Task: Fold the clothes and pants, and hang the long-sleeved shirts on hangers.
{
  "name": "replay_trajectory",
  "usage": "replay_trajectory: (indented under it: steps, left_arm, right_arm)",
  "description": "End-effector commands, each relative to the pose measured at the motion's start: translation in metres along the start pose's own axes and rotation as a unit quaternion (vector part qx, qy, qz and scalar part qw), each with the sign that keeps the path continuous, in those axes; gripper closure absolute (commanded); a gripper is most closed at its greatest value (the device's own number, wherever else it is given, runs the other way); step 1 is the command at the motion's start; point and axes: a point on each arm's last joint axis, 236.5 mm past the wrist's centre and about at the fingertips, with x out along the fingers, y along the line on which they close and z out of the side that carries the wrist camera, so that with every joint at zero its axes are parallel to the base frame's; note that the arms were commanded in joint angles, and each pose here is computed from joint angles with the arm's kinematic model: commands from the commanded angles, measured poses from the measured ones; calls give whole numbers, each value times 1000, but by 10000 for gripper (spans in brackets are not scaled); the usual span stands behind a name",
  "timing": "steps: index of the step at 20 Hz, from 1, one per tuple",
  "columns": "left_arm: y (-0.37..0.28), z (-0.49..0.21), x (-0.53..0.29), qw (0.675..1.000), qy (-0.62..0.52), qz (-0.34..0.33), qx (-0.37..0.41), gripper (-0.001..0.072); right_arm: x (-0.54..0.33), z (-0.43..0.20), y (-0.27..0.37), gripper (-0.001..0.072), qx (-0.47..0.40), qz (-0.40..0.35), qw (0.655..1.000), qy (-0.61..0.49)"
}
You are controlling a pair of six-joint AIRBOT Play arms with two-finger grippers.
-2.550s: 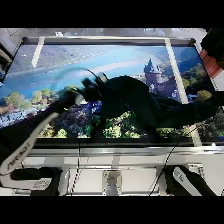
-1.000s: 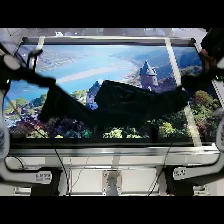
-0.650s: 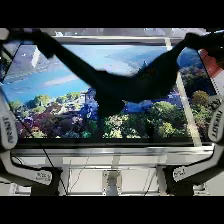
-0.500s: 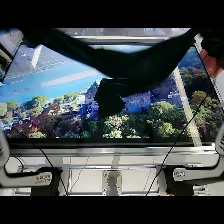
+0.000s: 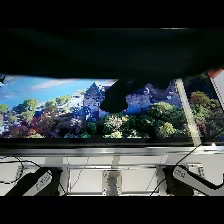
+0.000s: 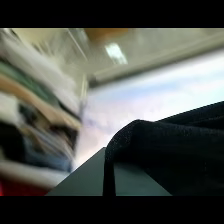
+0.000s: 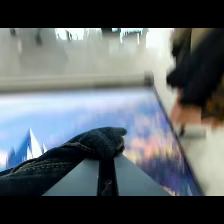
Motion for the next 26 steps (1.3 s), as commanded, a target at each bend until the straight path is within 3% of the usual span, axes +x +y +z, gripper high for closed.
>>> replay_trajectory:
  steps: [1, 3, 7, 10, 11, 13, 16, 18, 21, 26]
  left_arm:
    - [-75, -108, 16, 969, 197, -148, -14, 680]
    - [-130, -164, 38, 927, 282, -246, -10, 680]
    - [-181, -255, 82, 864, 400, -306, -13, 680]
    - [-210, -285, 111, 830, 435, -349, -4, 680]
    - [-216, -287, 132, 834, 429, -347, 2, 679]
    - [-202, -263, 188, 873, 402, -276, -18, 679]
    - [-146, -149, 227, 952, 258, -167, -13, 680]
    - [-116, -74, 214, 980, 143, -136, 4, 679]
    - [-111, -39, 174, 981, 82, -165, 65, 679]
    - [-169, -117, 138, 930, 205, -300, 62, 679]
  right_arm:
    - [-8, -107, -18, 695, 79, -5, 976, 202]
    - [-1, -135, -20, 695, 88, -4, 965, 247]
    - [25, -187, -22, 695, 111, 4, 939, 325]
    - [64, -202, -4, 695, 120, 46, 929, 347]
    - [94, -191, 3, 695, 121, 56, 940, 312]
    - [152, -153, 35, 696, 130, 106, 959, 228]
    - [180, -80, 63, 695, 91, 131, 979, 124]
    - [169, -44, 48, 695, 45, 98, 992, 69]
    - [147, -45, 9, 695, 31, 44, 995, 80]
    - [132, -151, -28, 694, 66, 21, 962, 264]
